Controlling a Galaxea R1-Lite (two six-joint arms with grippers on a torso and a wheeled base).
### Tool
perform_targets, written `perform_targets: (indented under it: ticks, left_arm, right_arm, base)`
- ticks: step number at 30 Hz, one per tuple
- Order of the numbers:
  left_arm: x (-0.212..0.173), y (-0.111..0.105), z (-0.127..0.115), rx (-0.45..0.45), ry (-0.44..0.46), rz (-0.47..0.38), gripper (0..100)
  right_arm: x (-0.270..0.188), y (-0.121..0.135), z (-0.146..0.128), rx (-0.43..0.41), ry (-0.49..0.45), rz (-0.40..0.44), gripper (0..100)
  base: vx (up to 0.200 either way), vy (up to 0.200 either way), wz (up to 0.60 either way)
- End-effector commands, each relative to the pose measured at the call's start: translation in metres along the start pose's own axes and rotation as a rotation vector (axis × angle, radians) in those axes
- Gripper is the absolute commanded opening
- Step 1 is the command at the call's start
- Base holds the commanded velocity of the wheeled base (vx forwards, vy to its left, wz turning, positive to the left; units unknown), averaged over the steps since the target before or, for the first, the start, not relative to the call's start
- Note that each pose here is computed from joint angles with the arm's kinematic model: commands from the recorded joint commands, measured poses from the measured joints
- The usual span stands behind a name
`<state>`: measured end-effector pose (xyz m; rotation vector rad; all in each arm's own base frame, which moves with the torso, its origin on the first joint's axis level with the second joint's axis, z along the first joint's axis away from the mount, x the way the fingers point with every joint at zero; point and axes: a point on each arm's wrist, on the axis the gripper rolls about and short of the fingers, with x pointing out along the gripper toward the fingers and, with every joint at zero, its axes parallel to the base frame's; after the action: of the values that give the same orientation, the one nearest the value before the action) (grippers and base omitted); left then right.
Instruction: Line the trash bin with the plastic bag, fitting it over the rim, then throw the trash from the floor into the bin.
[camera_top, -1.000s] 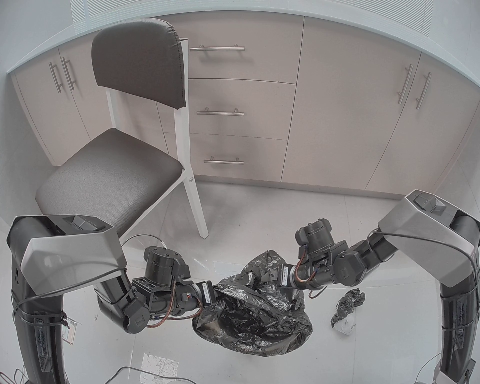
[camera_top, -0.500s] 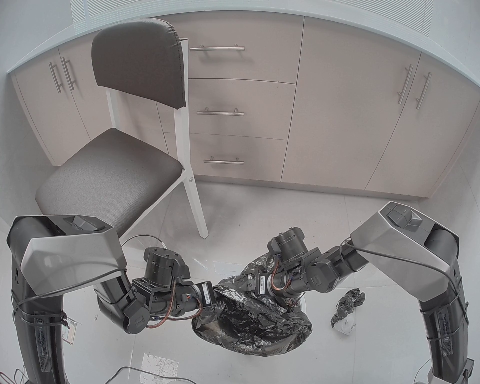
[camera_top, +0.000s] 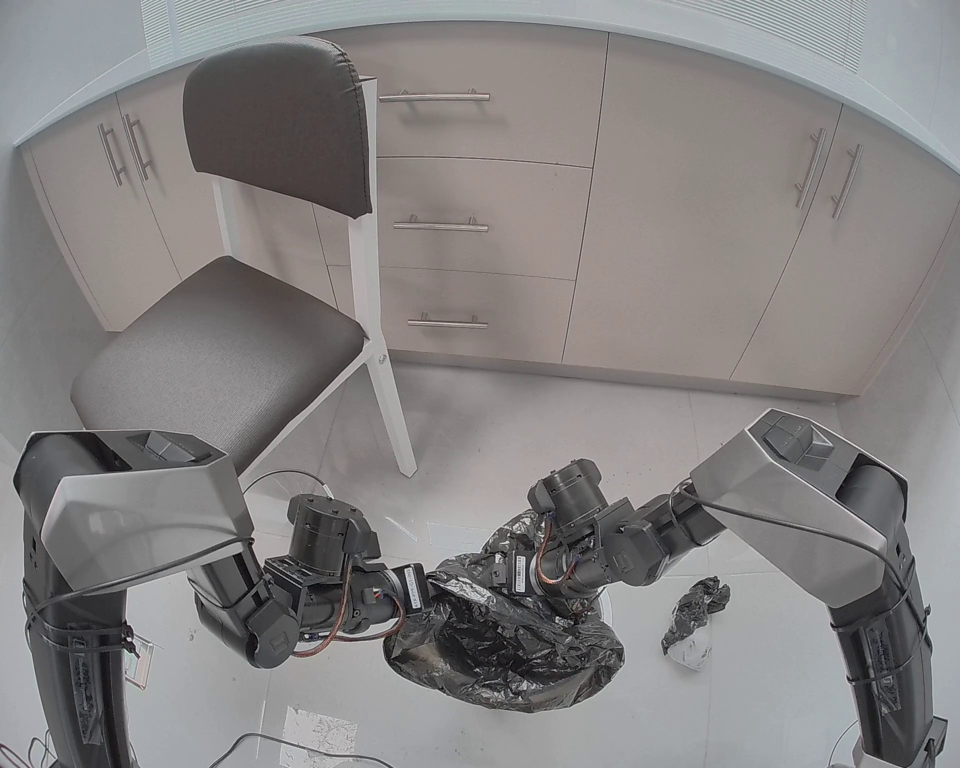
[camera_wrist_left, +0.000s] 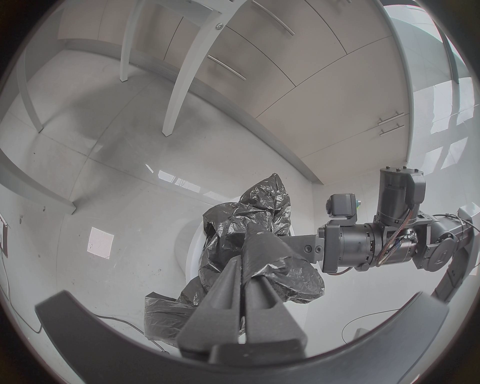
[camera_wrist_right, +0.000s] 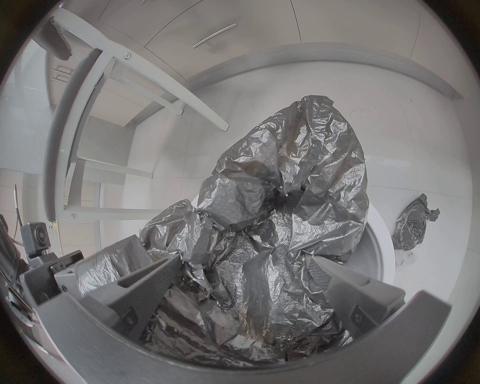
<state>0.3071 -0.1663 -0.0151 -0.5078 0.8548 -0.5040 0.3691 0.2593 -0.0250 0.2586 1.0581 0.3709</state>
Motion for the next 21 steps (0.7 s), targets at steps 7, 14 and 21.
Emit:
perform_targets:
  ticks: [7, 14, 21]
  left_arm:
    - [0.0, 0.0, 0.0, -0.001, 0.001, -0.001, 0]
    - [0.0, 0.0, 0.0, -0.001, 0.001, -0.001, 0]
    - [0.0, 0.0, 0.0, -0.001, 0.001, -0.001, 0]
  right_arm:
    - [-0.073, 0.019, 0.01, 0.031, -0.067, 0.073, 100]
    - [-0.097, 0.015, 0.031, 0.046, -0.143, 0.091, 100]
    - [-0.062, -0.029, 0.07, 0.106, -0.217, 0.042, 100]
  base:
    - [0.0, 0.0, 0.0]
    - [0.0, 0.0, 0.0]
    - [0.0, 0.0, 0.0]
